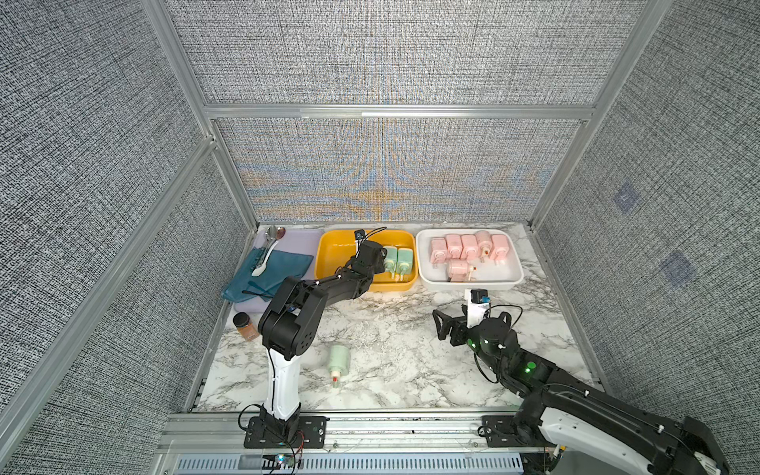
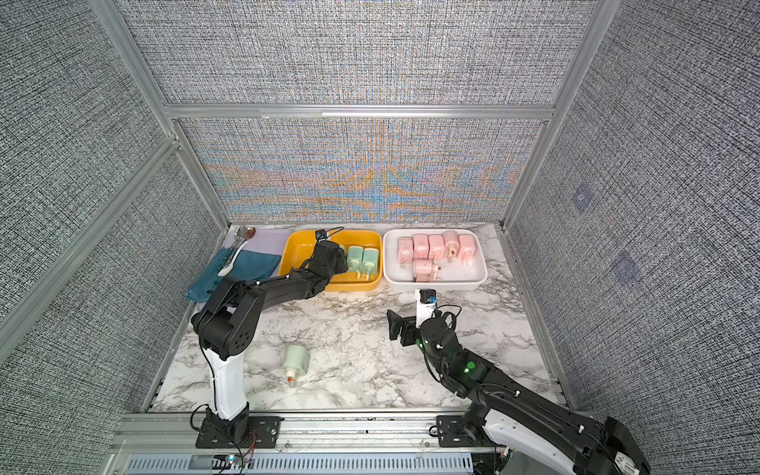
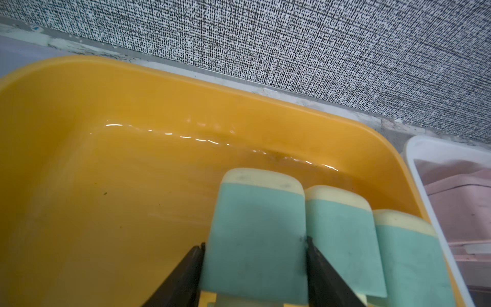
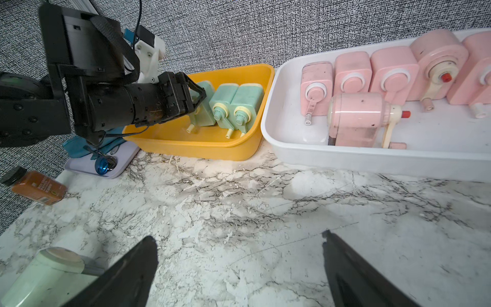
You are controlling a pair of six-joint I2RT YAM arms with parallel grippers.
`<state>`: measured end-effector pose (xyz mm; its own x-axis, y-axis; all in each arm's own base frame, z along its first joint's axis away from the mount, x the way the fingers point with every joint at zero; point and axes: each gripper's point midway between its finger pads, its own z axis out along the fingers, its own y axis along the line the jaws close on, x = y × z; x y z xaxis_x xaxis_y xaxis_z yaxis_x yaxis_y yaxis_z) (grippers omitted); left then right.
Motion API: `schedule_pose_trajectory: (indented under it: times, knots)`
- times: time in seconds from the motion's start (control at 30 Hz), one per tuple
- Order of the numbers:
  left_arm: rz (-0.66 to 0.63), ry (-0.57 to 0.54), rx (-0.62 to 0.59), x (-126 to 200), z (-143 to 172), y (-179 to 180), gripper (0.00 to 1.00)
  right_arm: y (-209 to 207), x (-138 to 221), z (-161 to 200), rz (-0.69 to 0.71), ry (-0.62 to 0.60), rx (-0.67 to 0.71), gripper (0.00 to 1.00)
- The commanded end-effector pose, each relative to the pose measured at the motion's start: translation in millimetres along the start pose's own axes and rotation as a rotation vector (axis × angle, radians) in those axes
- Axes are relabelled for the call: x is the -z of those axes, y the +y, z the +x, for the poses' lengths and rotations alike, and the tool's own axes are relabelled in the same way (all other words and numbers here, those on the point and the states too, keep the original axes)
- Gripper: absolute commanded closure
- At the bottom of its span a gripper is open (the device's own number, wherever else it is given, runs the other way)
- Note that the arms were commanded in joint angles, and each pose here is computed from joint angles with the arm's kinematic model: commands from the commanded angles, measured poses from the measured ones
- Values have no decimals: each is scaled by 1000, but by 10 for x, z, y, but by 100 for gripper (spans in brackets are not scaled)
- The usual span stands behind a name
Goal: Place the pencil sharpeners by color into the storage box
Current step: Place the pencil sharpener in the storage box.
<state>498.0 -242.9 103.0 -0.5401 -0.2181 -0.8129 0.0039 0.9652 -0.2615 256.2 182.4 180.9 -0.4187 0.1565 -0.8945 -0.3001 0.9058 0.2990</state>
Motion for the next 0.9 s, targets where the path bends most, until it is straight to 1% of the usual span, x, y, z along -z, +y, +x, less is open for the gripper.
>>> schedule_pose_trajectory:
  times: [0.0, 0.03, 0.07, 0.2, 0.23, 0.27, 0.33, 0.4, 0.43, 0.53, 0.73, 0.87]
  knots:
    - [-22, -27, -8, 33, -88, 30, 31, 21, -9, -46, 1, -8, 2, 1]
    - [-16, -49, 0, 102, -188, 5, 29, 25, -13, -49, 1, -7, 2, 1]
    - [-23, -53, 0, 109, -205, 19, 28, 28, -19, -47, 1, -5, 3, 1]
    - [-29, -45, 11, 116, -192, 37, 23, 39, -32, -61, 2, -3, 5, 1]
    - [-32, -43, 18, 110, -179, 44, 20, 38, -35, -58, 3, -2, 6, 1]
    - [-38, -44, 28, 102, -172, 53, 1, 37, -41, -52, 5, 0, 8, 1]
    - [-25, -28, 37, 65, -148, 38, 1, 41, -44, -61, 5, -1, 8, 1]
    - [-24, -17, 37, 64, -190, 16, 1, 42, -51, -51, 6, 5, 10, 1]
    - [-44, 14, 30, -15, -91, 50, 1, 44, -53, -53, 7, 7, 11, 1]
    - [-61, 50, 41, -74, -36, 61, 1, 54, -56, -64, 8, 12, 14, 1]
    - [-13, 94, 43, -139, -5, -58, 1, 51, -51, -75, 12, 14, 16, 1]
    - [47, 114, 30, -181, 12, -193, 1, 61, -42, -101, 12, 15, 11, 1]
